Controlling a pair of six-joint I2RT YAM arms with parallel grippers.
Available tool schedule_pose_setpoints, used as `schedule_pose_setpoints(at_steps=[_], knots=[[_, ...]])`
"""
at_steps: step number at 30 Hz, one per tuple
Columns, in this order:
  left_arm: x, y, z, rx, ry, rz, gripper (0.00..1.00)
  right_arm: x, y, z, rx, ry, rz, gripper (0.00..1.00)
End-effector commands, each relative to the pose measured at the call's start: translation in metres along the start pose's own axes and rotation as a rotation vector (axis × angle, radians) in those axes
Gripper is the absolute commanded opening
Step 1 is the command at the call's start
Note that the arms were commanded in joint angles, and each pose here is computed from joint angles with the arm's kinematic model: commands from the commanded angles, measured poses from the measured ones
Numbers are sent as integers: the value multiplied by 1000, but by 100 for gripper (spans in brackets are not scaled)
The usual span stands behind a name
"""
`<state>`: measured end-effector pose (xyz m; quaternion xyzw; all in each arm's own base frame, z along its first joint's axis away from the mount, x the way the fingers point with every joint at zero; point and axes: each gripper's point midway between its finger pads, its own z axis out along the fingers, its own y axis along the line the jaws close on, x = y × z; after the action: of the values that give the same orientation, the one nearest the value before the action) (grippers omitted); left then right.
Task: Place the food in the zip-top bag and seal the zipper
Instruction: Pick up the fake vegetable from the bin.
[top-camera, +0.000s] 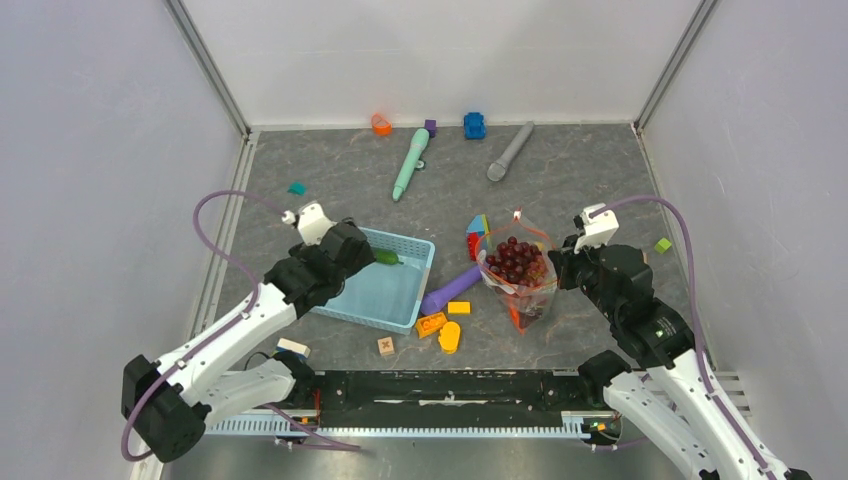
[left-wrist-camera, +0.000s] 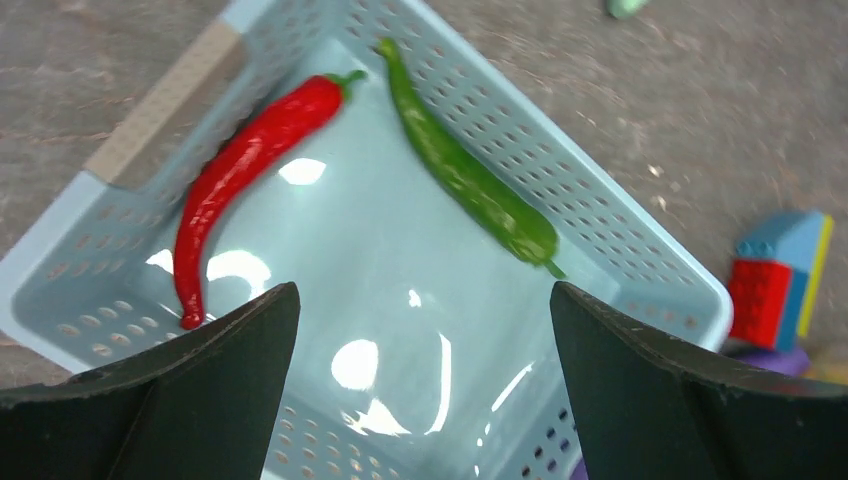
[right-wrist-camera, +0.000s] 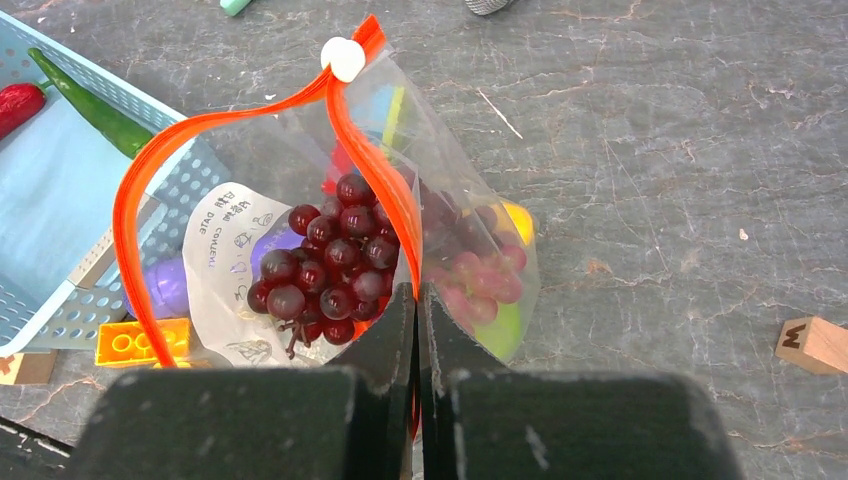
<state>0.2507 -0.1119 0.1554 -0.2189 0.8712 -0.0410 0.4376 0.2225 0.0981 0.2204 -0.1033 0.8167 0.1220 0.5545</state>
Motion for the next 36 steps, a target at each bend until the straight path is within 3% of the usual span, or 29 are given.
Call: schedule_pose_setpoints(at_steps=[1, 7, 10, 16, 28, 36], knots=[[-26, 9, 17, -9, -139, -239, 100, -5, -4, 2, 28, -21, -1, 0], [-27, 19, 50, -8, -233, -271, 99, -5, -8, 2, 52, -18, -1, 0], [-22, 27, 69, -34, -237, -301, 88, -4, -9, 3, 56, -11, -1, 0], [-23, 23, 106, -7, -182, -282, 73, -3, -14, 3, 84, -11, 3, 0], [-7, 20, 154, 25, -91, -266, 62, -7, -14, 1, 86, -20, 5, 0], [-5, 21, 157, 27, -93, -258, 36, -6, -15, 2, 92, -15, 6, 0]])
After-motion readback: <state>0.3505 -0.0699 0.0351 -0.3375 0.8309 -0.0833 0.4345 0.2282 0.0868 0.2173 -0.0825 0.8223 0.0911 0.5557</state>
